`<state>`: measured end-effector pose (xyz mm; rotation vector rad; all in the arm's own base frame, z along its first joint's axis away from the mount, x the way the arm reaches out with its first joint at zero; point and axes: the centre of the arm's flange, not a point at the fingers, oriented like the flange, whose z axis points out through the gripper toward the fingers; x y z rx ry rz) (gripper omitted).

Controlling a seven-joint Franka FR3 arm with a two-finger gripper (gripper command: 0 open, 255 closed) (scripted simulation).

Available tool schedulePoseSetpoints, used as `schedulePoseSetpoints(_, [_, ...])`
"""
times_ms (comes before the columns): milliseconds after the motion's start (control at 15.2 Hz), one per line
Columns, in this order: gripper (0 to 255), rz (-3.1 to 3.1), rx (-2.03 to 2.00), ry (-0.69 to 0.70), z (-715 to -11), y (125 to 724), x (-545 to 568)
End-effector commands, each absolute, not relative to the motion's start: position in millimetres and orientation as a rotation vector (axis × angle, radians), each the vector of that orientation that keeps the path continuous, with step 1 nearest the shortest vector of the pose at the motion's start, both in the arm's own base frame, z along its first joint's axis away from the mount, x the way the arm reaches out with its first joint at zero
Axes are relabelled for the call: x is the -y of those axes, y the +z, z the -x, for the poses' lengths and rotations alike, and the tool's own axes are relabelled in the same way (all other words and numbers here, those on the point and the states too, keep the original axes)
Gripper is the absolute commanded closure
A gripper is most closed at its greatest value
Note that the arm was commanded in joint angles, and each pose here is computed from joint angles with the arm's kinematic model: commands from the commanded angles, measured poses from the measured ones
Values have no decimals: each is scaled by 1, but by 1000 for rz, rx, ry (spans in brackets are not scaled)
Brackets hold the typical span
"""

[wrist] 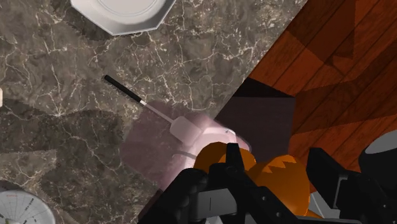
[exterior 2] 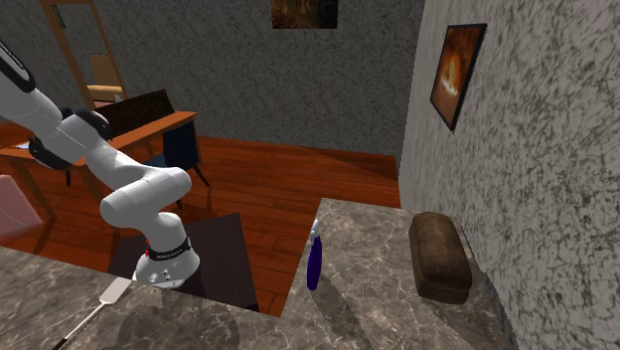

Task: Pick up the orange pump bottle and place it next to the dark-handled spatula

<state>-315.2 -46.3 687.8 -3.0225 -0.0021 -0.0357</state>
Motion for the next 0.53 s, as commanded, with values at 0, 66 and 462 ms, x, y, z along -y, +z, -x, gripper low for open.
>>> schedulePoseSetpoints(0, [255, 3022, 3, -35, 317, 678, 46])
schedulePoseSetpoints(66, [255, 3022, 3, -35, 317, 673, 46])
schedulePoseSetpoints(462, [255, 3022, 3, -35, 317, 641, 46])
